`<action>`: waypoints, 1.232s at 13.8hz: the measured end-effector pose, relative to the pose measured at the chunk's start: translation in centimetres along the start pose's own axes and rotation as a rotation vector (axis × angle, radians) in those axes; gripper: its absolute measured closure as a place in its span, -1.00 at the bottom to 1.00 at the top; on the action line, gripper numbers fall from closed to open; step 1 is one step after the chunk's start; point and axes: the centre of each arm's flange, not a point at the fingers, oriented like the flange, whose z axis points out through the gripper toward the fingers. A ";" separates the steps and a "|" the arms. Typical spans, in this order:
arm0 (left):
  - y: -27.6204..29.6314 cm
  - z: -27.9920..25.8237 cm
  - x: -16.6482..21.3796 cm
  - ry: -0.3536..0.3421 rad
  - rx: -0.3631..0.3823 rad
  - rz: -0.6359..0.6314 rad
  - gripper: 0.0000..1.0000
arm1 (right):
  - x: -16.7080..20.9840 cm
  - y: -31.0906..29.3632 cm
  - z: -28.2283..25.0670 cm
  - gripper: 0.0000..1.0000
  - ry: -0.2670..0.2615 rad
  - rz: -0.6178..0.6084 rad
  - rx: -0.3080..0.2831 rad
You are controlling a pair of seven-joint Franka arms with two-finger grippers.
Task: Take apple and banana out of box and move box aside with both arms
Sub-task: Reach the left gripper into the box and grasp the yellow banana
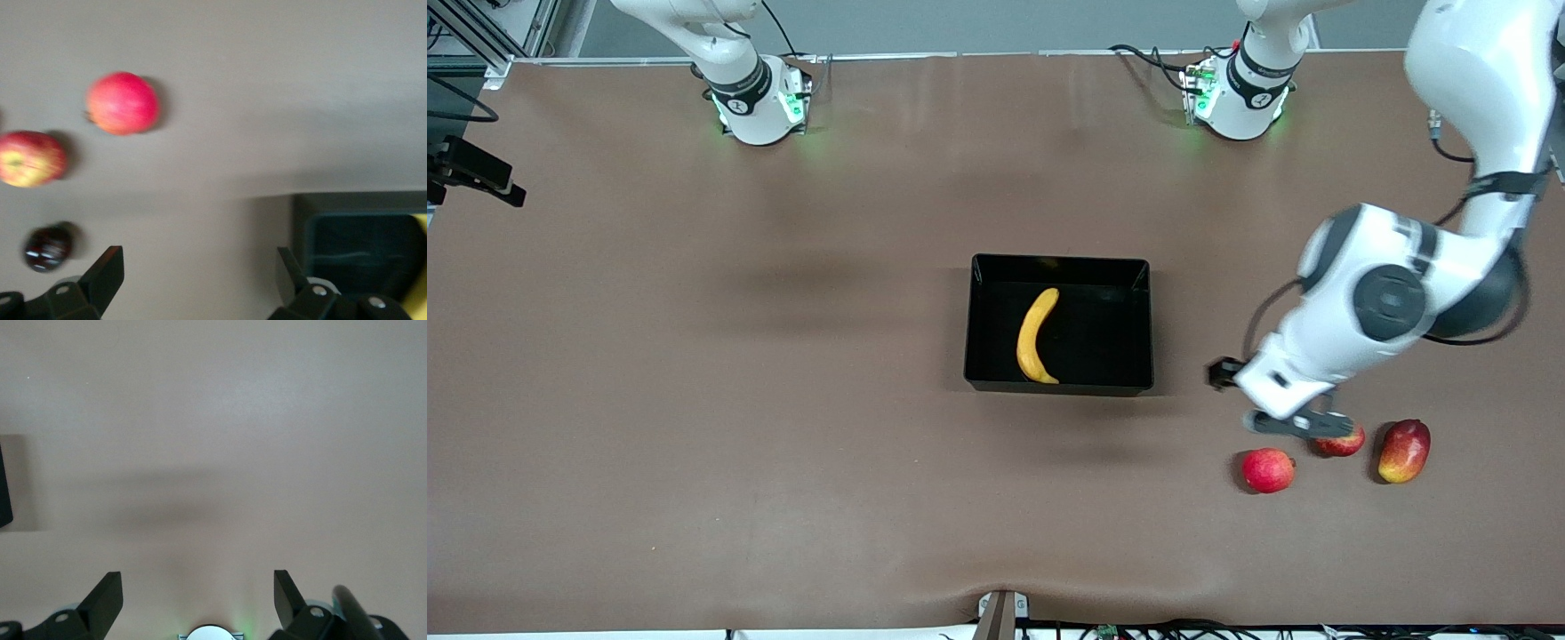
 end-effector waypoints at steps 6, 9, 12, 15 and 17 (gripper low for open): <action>16.7 4.7 -5.5 -0.027 -0.059 -0.030 -1.00 | 0.0 0.0 0.0 -1.00 0.000 0.001 0.000; 21.3 6.9 -7.4 -0.023 -0.092 0.007 -1.00 | 0.0 0.0 0.0 -1.00 0.000 0.001 0.000; 24.3 9.6 -8.7 -0.011 -0.119 0.009 -1.00 | 0.0 0.1 0.0 -1.00 0.000 0.001 0.000; 26.5 13.7 -10.0 -0.005 -0.111 0.022 -1.00 | 0.0 0.1 0.0 -1.00 0.000 0.002 0.000; 27.3 16.6 -10.6 -0.005 -0.097 0.035 -1.00 | 0.0 0.1 0.0 -1.00 0.000 0.002 0.000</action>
